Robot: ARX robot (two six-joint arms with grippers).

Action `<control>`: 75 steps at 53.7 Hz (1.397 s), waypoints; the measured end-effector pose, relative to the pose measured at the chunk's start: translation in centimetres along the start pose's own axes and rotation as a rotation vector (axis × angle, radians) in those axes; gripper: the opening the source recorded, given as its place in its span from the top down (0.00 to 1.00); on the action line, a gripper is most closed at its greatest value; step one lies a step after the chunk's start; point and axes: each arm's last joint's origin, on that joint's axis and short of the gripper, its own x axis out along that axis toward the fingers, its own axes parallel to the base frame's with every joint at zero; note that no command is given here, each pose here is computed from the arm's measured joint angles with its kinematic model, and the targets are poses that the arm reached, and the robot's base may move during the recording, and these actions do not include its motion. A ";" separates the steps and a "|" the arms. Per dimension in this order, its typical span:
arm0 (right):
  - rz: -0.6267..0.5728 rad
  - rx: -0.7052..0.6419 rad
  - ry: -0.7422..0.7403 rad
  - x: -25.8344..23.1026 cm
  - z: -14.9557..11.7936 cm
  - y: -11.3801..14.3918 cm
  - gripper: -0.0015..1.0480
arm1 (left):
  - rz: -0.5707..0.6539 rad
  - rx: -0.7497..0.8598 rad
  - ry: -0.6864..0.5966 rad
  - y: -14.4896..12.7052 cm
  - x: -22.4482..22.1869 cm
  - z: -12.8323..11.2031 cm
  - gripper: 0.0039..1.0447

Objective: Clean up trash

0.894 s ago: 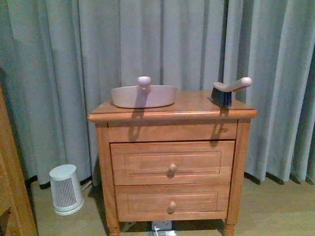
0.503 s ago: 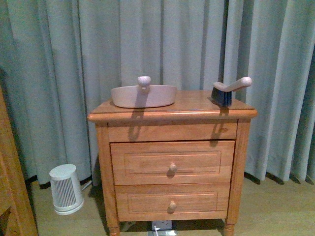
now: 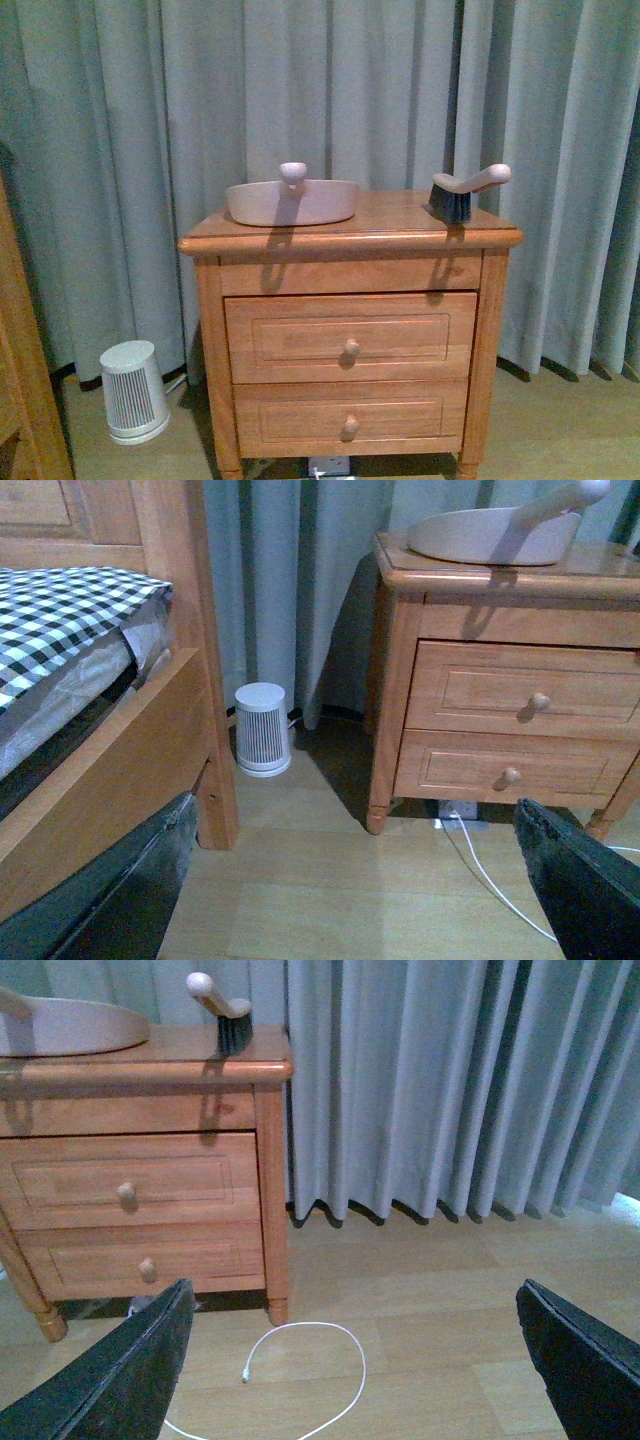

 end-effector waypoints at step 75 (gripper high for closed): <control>0.000 0.000 0.000 0.0 0.0 0.0 0.07 | 0.000 0.000 0.000 0.0 0.0 0.0 0.07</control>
